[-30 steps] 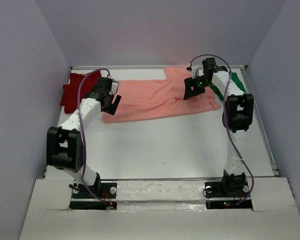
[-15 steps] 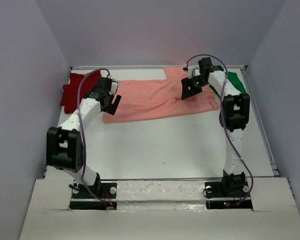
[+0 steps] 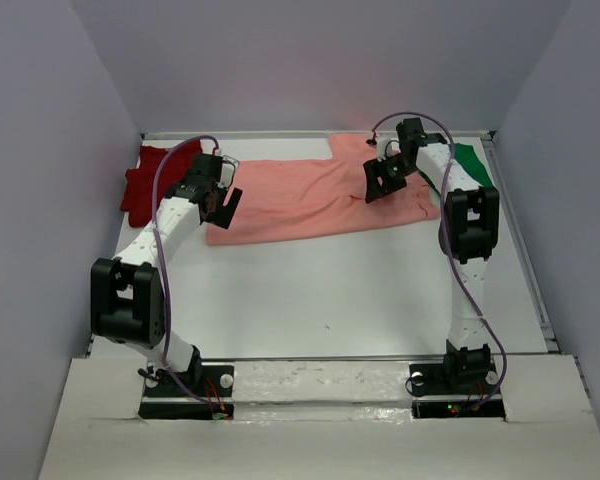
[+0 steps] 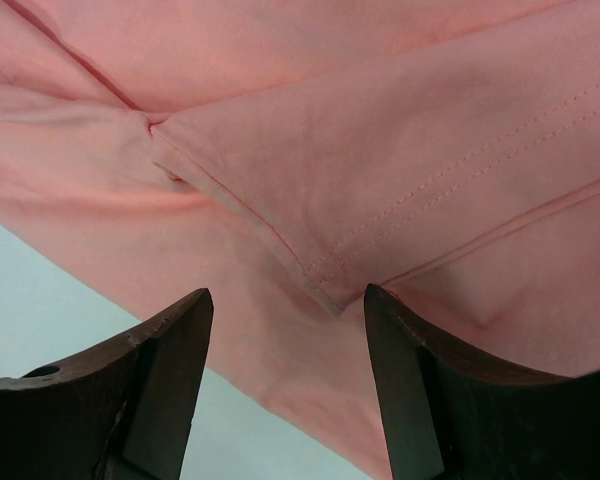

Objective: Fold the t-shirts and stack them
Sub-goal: Fold the flattened tshirt in 1/3 of the way

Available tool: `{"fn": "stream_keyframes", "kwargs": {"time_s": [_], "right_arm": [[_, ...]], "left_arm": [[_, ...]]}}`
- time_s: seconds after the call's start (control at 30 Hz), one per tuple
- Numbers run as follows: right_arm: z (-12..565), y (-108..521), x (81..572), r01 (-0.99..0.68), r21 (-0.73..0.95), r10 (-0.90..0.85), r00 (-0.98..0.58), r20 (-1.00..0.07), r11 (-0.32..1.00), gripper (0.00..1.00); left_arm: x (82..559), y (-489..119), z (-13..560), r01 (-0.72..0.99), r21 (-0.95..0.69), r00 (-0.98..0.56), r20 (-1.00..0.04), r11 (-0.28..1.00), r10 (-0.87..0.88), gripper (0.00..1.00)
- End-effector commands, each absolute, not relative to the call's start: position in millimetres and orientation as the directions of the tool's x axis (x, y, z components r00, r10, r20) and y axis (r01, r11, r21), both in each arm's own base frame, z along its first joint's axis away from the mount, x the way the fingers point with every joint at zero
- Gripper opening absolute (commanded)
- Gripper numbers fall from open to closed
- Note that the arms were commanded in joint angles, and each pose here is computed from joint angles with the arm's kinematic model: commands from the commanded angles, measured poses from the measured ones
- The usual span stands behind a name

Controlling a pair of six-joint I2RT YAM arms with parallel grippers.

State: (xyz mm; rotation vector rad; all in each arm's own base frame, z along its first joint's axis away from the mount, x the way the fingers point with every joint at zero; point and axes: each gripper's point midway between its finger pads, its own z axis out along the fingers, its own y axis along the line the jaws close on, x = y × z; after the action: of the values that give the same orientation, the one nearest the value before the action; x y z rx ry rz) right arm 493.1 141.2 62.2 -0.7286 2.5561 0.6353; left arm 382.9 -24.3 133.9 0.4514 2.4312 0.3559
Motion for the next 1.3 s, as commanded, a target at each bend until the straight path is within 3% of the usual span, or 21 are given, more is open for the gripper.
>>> {"fn": "stream_keyframes", "kwargs": {"time_s": [0.0, 0.1, 0.17, 0.2, 0.27, 0.3, 0.57, 0.87, 1.27], "right_arm": [[82, 140, 499, -0.598, 0.258, -0.399, -0.74, -0.541, 0.759, 0.67], [74, 139, 499, -0.595, 0.257, -0.402, -0.745, -0.533, 0.761, 0.66], [74, 139, 501, -0.595, 0.256, -0.401, -0.744, -0.535, 0.762, 0.54], [71, 139, 502, -0.591, 0.258, -0.399, -0.747, -0.531, 0.764, 0.35], [72, 139, 504, -0.589, 0.256, -0.395, -0.746, -0.536, 0.766, 0.17], [71, 139, 505, -0.587, 0.256, -0.394, -0.748, -0.534, 0.768, 0.02], [80, 136, 508, -0.594, 0.226, -0.404, -0.733, -0.547, 0.772, 0.0], [128, 138, 543, -0.61, 0.142, -0.39, -0.65, -0.652, 0.779, 0.0], [126, 163, 557, -0.68, 0.16, -0.401, -0.588, -0.703, 0.715, 0.0]], "left_arm": [[381, -25, 149, 0.222, 0.348, -0.715, -0.577, 0.911, 0.395, 0.99], [381, -26, 149, 0.224, 0.346, -0.714, -0.577, 0.911, 0.395, 0.99], [380, -26, 148, 0.225, 0.344, -0.716, -0.576, 0.912, 0.394, 0.99], [381, -26, 149, 0.225, 0.345, -0.714, -0.578, 0.911, 0.395, 0.99], [381, -25, 148, 0.225, 0.345, -0.716, -0.575, 0.911, 0.394, 0.99], [381, -26, 148, 0.227, 0.345, -0.717, -0.574, 0.911, 0.396, 0.99], [381, -27, 148, 0.23, 0.341, -0.717, -0.574, 0.911, 0.396, 0.99], [379, -27, 148, 0.231, 0.34, -0.717, -0.574, 0.911, 0.396, 0.99], [376, -24, 143, 0.234, 0.35, -0.727, -0.556, 0.907, 0.402, 0.99]]}}
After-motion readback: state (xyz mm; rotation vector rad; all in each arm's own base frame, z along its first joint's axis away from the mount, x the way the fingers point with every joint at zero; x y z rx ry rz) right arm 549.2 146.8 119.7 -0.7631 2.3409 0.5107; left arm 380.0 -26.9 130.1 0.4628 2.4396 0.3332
